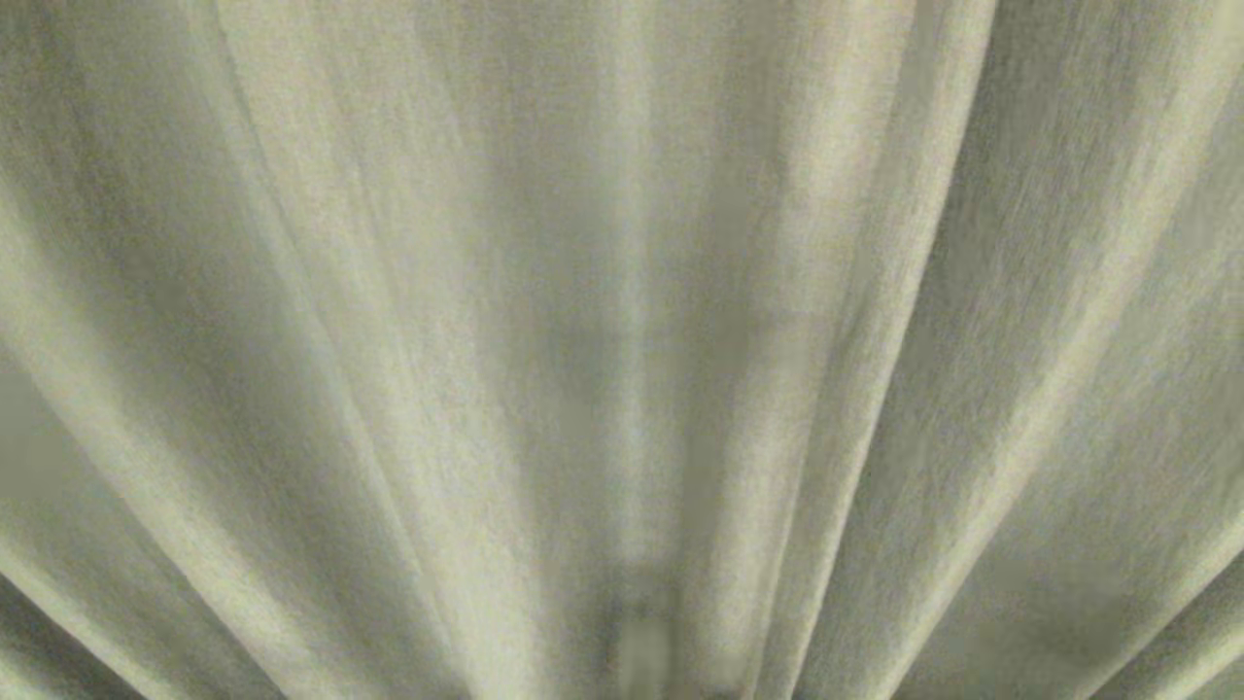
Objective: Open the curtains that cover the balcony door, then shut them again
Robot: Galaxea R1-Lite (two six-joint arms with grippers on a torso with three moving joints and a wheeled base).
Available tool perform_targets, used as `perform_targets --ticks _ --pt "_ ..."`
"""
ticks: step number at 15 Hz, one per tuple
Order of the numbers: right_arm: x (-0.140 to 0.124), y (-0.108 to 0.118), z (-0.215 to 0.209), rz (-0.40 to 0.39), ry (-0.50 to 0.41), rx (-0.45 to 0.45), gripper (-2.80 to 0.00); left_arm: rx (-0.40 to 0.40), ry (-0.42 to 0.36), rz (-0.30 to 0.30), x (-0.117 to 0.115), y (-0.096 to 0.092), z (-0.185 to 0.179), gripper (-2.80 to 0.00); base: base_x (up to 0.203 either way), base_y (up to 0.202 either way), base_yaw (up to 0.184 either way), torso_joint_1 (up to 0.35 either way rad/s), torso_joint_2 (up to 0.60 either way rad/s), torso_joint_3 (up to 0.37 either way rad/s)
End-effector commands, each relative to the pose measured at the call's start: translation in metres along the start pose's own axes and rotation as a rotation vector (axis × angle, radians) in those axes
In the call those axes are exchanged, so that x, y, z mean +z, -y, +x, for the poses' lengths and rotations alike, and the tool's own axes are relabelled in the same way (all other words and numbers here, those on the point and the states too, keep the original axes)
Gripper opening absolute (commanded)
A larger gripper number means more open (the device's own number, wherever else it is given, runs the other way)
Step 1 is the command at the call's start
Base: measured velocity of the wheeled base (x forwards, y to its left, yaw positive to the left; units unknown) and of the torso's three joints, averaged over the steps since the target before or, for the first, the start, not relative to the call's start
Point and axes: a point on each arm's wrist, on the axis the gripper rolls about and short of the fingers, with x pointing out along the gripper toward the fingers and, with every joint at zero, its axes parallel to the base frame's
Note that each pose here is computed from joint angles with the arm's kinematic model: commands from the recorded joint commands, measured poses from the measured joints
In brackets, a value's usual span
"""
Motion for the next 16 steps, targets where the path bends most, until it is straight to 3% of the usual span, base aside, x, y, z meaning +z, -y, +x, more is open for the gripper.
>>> perform_targets --ticks 1,7,16 --pt "0.0000 0.0000 0.0000 0.000 0.000 0.000 -2.80 0.000 0.002 0.000 0.0000 0.0000 -0.0001 -2.80 0.000 -0.190 0.003 -0.002 0.00 -0.002" --pt "0.0000 0.0000 0.0000 0.000 0.000 0.000 -2.80 0.002 0.002 -0.008 0.0000 0.0000 -0.0001 -2.80 0.000 -0.170 0.000 0.002 0.00 0.000" --pt "0.0000 0.0000 0.0000 0.000 0.000 0.000 -2.80 0.002 0.004 -0.008 0.0001 0.0000 -0.0001 -2.80 0.000 0.000 0.000 0.000 0.00 0.000"
